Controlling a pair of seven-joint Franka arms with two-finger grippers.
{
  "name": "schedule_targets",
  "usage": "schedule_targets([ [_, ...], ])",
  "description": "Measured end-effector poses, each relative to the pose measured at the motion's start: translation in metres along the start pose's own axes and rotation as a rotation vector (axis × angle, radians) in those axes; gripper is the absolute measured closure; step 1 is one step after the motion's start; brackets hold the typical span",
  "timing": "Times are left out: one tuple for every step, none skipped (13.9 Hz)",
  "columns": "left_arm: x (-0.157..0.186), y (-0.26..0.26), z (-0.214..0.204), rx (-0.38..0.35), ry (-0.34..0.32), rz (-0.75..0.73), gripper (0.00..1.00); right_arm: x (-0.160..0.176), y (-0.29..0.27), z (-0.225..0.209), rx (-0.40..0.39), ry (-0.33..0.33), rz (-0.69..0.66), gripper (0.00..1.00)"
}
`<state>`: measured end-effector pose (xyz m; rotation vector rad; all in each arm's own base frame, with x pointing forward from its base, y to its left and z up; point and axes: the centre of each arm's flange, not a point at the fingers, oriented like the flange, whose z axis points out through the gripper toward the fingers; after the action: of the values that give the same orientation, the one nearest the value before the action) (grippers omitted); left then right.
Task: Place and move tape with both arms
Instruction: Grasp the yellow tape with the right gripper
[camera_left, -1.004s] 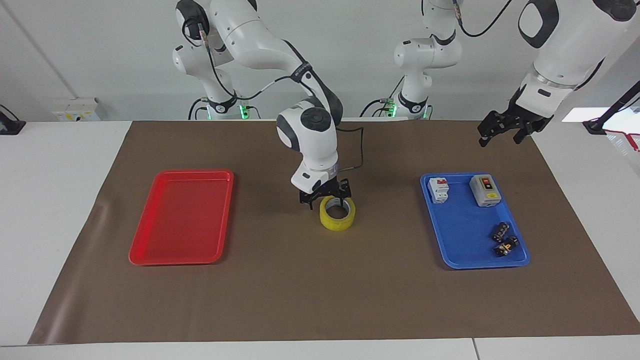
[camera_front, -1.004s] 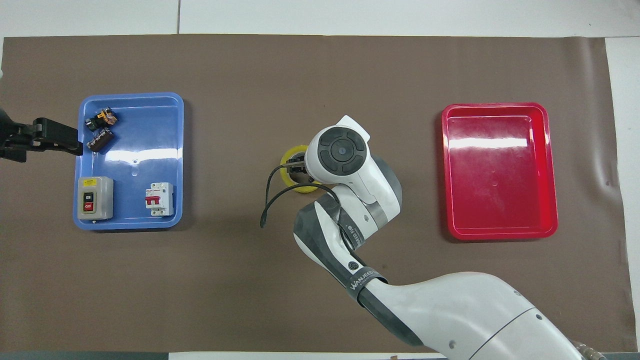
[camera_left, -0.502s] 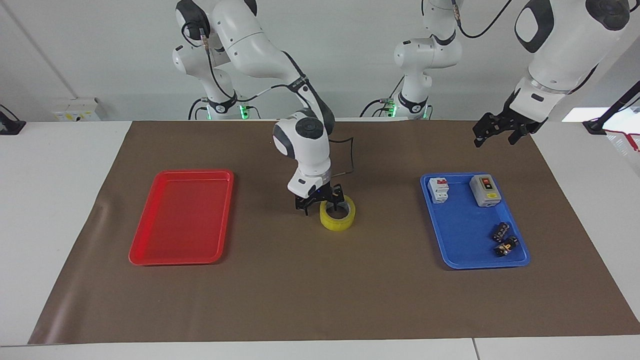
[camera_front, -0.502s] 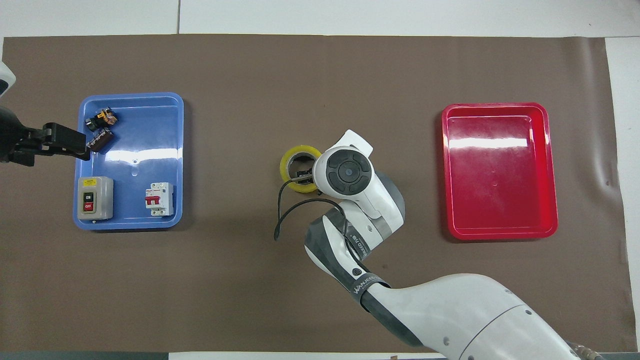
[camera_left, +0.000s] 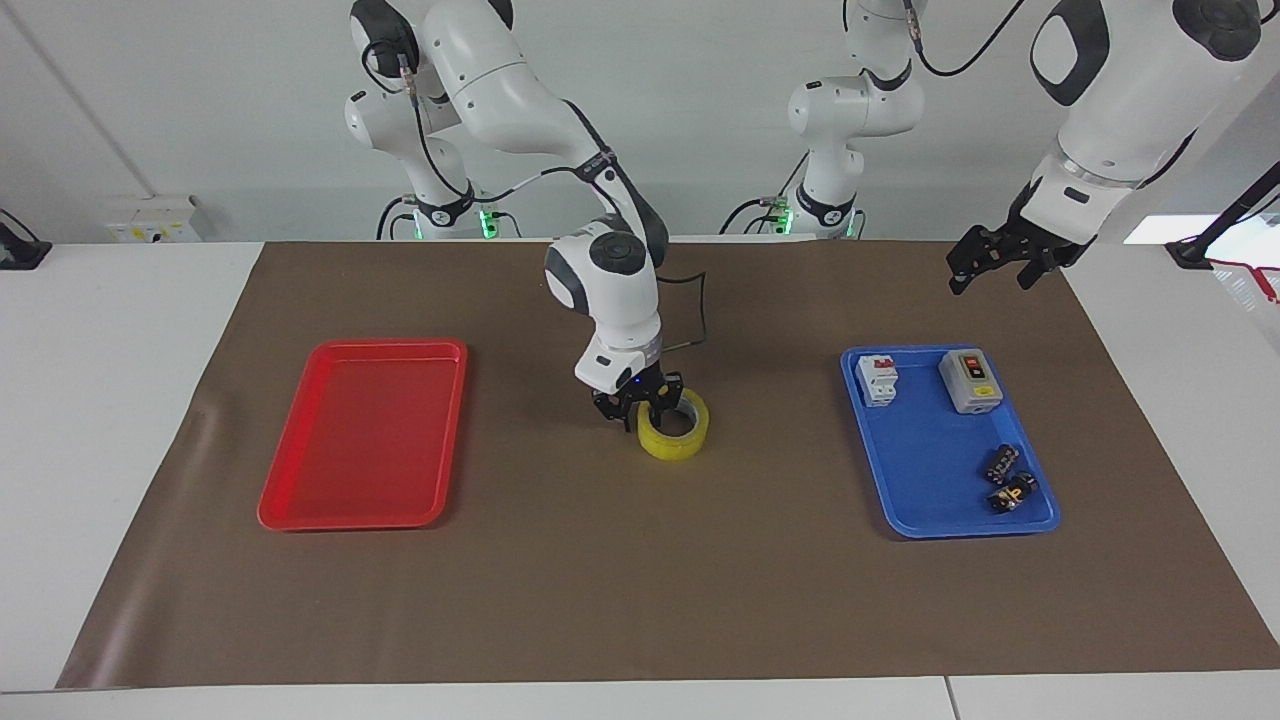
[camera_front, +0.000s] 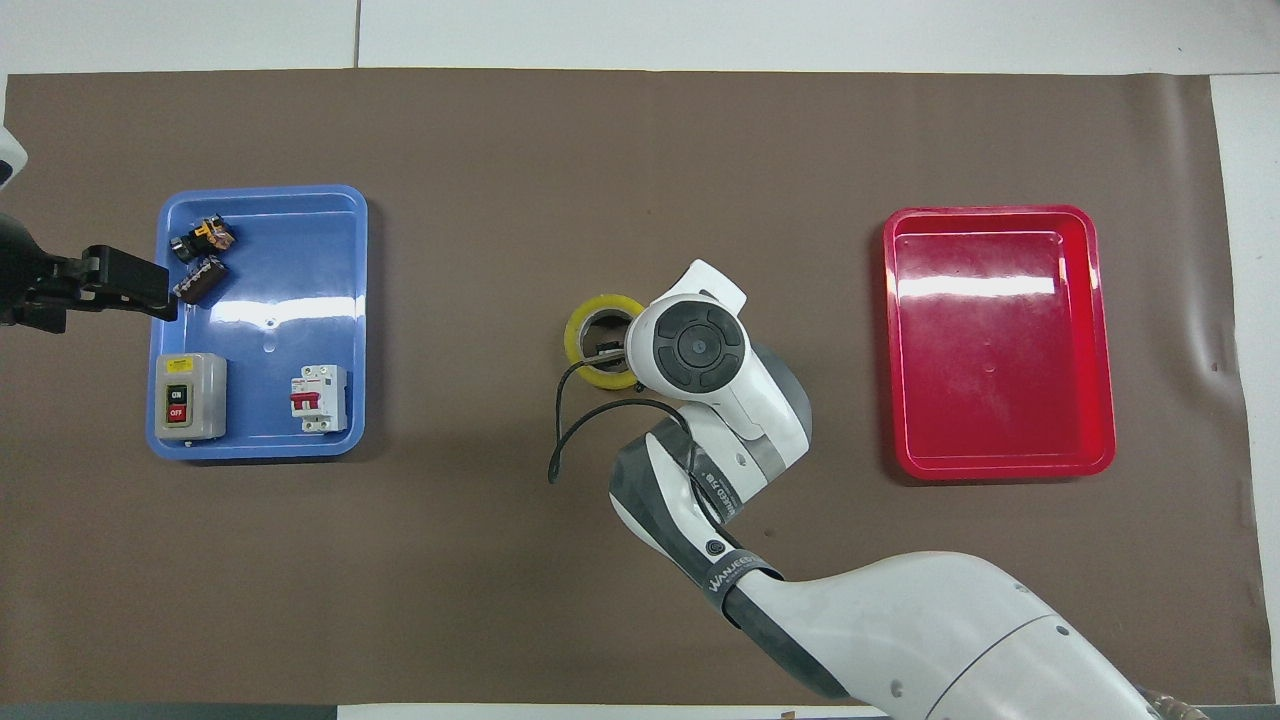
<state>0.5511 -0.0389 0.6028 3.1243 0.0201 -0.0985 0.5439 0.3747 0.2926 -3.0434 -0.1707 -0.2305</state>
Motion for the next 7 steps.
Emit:
schedule_targets([
  [0.0, 0.0, 0.0, 0.0, 0.0, 0.0, 0.0, 0.0, 0.001, -0.001, -0.003, -0.003, -0.001, 0.77],
  [0.0, 0.0, 0.0, 0.0, 0.0, 0.0, 0.0, 0.0, 0.002, -0.002, -0.01, -0.013, 0.0, 0.77],
  [0.0, 0.0, 0.0, 0.0, 0.0, 0.0, 0.0, 0.002, 0.003, -0.004, -0.021, -0.028, 0.003, 0.77],
  [0.0, 0.0, 0.0, 0.0, 0.0, 0.0, 0.0, 0.007, 0.005, -0.01, -0.037, -0.043, 0.003, 0.77],
  [0.0, 0.0, 0.0, 0.0, 0.0, 0.0, 0.0, 0.015, 0.008, -0.02, -0.065, -0.058, -0.001, 0.77],
  [0.0, 0.0, 0.0, 0.0, 0.0, 0.0, 0.0, 0.025, 0.014, -0.035, -0.097, -0.077, -0.001, 0.77],
  [0.0, 0.0, 0.0, 0.0, 0.0, 0.0, 0.0, 0.036, 0.027, -0.05, -0.123, -0.091, -0.005, 0.77],
])
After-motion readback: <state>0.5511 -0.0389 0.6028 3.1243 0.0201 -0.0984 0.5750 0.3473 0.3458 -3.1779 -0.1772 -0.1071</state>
